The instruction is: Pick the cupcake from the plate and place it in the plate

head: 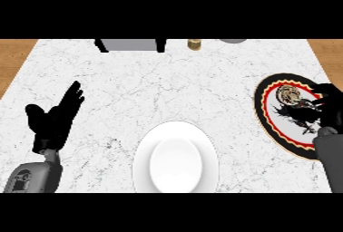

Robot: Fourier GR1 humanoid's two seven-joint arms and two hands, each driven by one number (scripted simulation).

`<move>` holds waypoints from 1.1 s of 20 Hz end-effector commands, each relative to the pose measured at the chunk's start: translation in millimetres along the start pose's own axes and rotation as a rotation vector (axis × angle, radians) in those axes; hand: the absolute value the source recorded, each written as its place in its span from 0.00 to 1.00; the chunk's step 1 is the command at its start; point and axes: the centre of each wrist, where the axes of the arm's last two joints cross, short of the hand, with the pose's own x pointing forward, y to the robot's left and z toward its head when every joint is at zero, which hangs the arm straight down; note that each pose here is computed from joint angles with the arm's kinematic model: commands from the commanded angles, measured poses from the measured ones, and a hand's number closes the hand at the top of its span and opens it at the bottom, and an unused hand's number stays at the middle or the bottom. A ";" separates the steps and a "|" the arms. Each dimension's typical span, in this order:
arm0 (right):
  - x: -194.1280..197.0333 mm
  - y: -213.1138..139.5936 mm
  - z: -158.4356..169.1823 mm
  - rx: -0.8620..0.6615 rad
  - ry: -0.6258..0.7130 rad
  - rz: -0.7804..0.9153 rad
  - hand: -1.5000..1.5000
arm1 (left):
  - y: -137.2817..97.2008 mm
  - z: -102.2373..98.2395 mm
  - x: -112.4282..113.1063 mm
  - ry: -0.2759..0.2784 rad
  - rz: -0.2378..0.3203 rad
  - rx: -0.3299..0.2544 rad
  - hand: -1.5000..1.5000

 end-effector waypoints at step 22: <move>-6.4 -61.3 36.1 0.086 -0.215 -0.795 0.00 | 9.7 -5.3 -11.1 0.027 0.003 0.000 0.50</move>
